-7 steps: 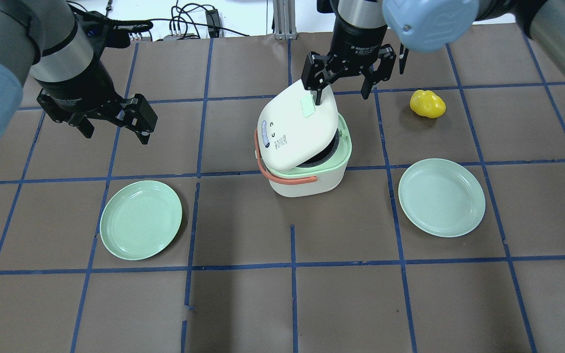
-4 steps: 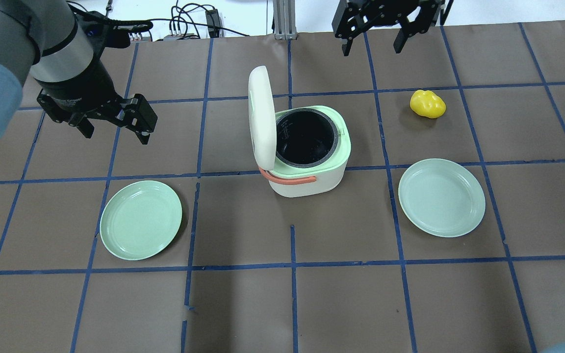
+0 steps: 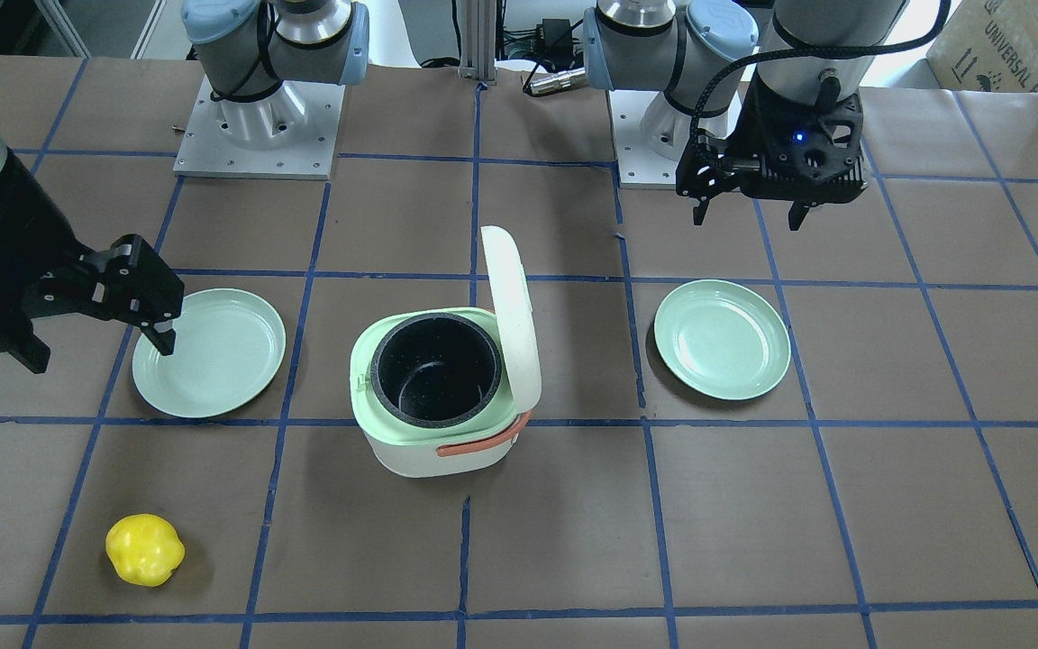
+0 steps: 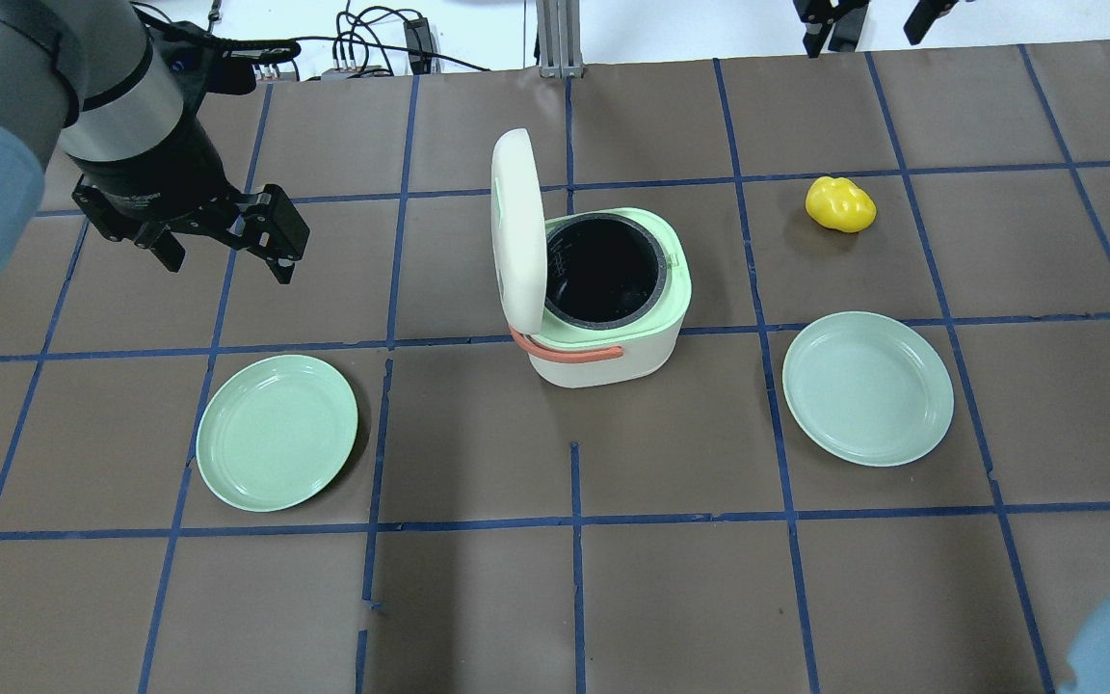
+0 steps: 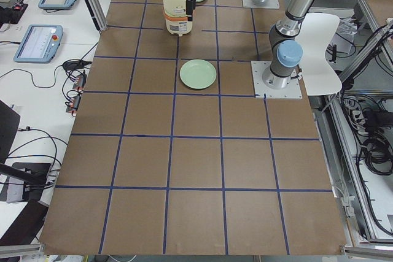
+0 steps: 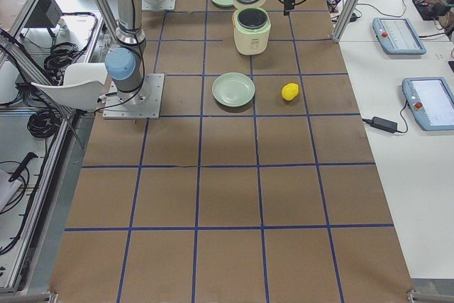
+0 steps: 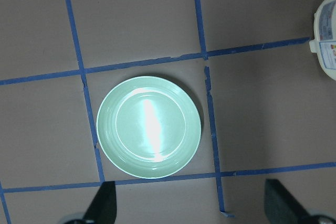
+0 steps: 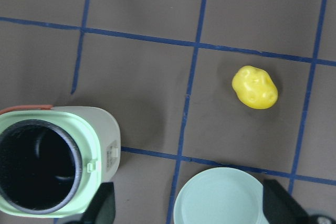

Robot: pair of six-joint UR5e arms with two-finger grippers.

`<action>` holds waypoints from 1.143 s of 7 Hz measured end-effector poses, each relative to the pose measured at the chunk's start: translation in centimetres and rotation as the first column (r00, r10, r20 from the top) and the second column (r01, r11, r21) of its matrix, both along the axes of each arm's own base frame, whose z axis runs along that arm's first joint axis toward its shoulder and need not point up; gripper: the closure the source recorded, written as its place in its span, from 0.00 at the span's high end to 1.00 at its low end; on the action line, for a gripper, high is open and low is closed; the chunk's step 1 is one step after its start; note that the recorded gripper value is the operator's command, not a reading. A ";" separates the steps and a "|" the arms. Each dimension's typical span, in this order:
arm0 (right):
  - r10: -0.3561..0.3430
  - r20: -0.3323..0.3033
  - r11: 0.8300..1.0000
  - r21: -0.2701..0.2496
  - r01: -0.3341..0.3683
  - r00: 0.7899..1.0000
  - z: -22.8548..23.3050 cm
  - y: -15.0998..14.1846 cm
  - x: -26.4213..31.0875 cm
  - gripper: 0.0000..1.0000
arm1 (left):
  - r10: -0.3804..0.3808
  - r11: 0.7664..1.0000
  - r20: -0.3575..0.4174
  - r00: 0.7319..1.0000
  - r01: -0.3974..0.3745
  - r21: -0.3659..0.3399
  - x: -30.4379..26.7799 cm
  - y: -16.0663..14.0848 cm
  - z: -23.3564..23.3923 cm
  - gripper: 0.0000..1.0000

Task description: Press rice cooker button

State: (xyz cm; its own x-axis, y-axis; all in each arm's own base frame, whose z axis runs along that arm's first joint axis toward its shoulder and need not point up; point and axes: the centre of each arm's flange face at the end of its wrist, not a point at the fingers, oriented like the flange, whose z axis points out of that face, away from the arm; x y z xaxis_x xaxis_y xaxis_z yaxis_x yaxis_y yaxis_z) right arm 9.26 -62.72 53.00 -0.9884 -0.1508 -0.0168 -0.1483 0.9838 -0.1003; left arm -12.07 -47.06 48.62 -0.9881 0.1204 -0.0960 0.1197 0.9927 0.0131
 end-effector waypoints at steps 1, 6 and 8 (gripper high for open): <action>-0.005 -0.016 1.000 0.014 0.006 1.000 -0.4 0.0 -0.7 1.00 | 0.000 1.000 0.000 1.000 0.000 0.000 0.0 0.0 0.0 1.00; -0.003 0.033 0.990 0.140 -0.002 0.999 -2.5 2.1 -0.2 1.00 | 0.000 1.000 0.000 1.000 0.000 0.000 0.0 0.0 0.0 1.00; -0.007 0.043 0.990 0.142 0.000 0.999 -2.8 2.2 0.0 1.00 | 0.000 1.000 0.000 1.000 0.000 0.000 0.0 0.0 0.0 1.00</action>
